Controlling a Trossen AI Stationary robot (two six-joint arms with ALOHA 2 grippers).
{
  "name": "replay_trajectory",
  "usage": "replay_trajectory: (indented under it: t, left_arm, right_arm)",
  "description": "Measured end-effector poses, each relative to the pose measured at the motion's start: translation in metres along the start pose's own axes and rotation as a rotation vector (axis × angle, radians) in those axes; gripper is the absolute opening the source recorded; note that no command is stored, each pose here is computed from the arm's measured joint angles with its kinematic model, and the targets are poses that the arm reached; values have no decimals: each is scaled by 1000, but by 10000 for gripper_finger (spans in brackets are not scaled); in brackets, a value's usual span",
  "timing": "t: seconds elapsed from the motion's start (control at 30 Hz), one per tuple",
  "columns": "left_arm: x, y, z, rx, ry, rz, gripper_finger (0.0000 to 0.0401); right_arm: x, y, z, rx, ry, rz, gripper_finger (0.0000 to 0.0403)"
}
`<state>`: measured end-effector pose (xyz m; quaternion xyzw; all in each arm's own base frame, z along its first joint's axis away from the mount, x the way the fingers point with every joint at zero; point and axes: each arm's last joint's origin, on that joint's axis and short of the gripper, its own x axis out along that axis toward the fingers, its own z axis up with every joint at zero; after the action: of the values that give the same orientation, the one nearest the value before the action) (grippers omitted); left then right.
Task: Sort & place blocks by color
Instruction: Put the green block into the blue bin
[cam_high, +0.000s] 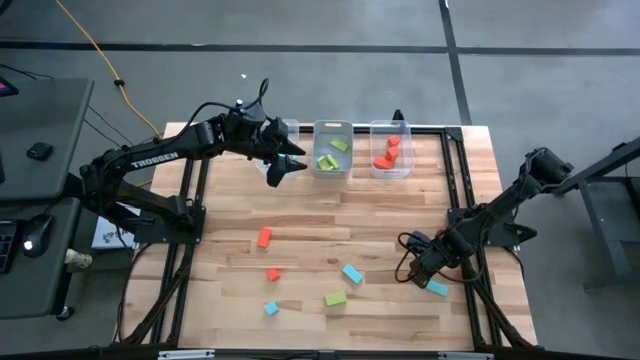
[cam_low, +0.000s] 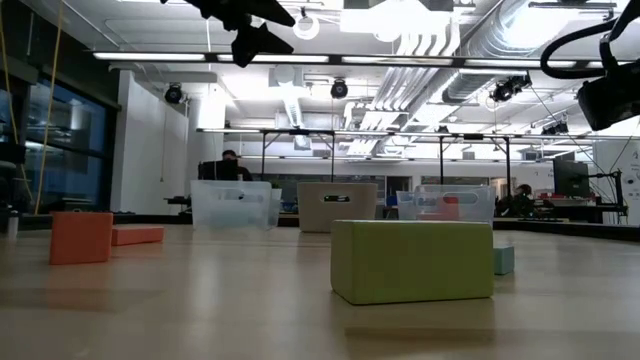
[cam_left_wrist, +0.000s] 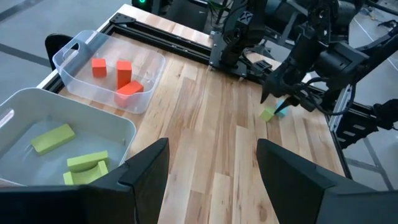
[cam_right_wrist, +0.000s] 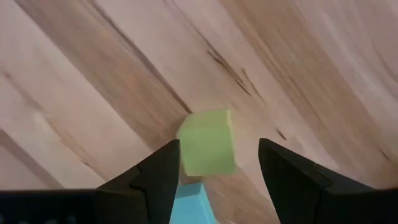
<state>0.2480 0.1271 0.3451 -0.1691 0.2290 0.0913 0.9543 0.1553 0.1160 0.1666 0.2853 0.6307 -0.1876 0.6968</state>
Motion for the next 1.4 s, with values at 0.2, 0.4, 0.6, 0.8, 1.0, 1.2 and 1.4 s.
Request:
replay_trajectory:
  t: [0.2, 0.4, 0.6, 0.8, 1.0, 1.2, 1.4]
  left_arm:
    - [0, 0, 0, 0, 0, 0, 223]
    - [0, 0, 0, -1, 0, 0, 223]
    - [0, 0, 0, -1, 0, 0, 223]
    - [0, 0, 0, 0, 0, 0, 223]
    - [0, 0, 0, 0, 0, 0, 223]
    - [0, 0, 0, 0, 0, 0, 223]
    - [0, 0, 0, 3, 0, 0, 223]
  right_arm:
    - [4, 5, 1, -27, 1, 19, 209]
    - [14, 6, 0, -51, 47, -17, 209]
    - [19, 7, 1, -47, 54, -37, 190]
    - [18, 9, 0, -42, 65, -16, 121]
    - [17, 12, 1, -28, 65, 13, 112]
    - [2, 27, 12, -20, -13, 68, 112]
    - [-20, 41, 39, -13, -169, 115, 112]
